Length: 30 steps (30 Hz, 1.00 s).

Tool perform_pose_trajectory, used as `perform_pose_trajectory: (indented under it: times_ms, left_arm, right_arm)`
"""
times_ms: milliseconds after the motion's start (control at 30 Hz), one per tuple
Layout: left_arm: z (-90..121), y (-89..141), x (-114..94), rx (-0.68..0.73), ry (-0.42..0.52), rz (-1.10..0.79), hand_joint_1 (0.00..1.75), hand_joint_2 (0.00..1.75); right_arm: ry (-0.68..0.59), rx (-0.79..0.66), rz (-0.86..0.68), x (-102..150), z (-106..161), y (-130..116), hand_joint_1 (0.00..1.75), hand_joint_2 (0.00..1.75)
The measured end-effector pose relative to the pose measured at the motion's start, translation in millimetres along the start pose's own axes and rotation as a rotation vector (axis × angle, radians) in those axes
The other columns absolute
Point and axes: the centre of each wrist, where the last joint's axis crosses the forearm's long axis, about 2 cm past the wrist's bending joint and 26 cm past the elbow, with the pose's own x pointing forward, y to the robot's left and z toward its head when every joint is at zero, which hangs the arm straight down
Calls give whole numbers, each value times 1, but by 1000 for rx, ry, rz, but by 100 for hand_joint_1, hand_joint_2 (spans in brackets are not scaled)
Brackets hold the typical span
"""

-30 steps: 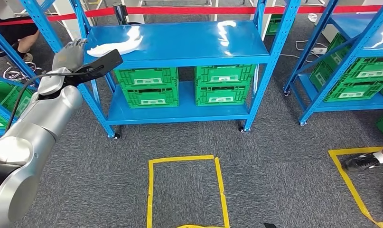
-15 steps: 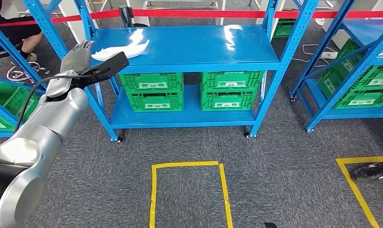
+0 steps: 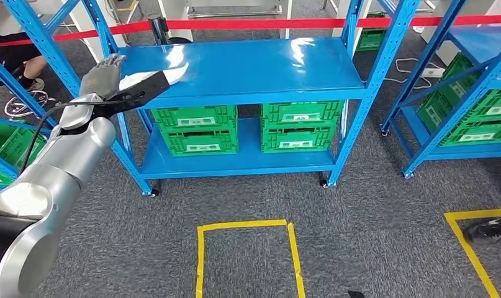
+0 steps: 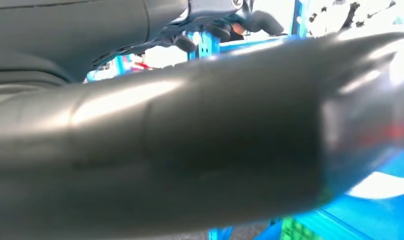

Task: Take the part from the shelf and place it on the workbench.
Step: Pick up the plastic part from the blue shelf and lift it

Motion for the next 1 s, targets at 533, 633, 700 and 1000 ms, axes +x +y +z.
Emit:
perform_pose_trajectory:
  times_ms: [533, 633, 700, 1000]
  left_arm:
    - [0, -1, 7, -3, -15, 0, 0, 0]
    - [-1, 2, 7, 3, -17, -2, 0, 0]
    - [-1, 1, 7, 1, -17, -3, 0, 0]
    - [2, -6, -1, -16, 1, -7, 0, 0]
  right_arm:
    - [12, -7, 1, 1, 0, -2, 0, 0]
    - [12, -7, 1, 1, 0, -2, 0, 0]
    - [11, -7, 1, 1, 0, -2, 0, 0]
    - [14, 0, 3, -1, 0, 1, 0, 0]
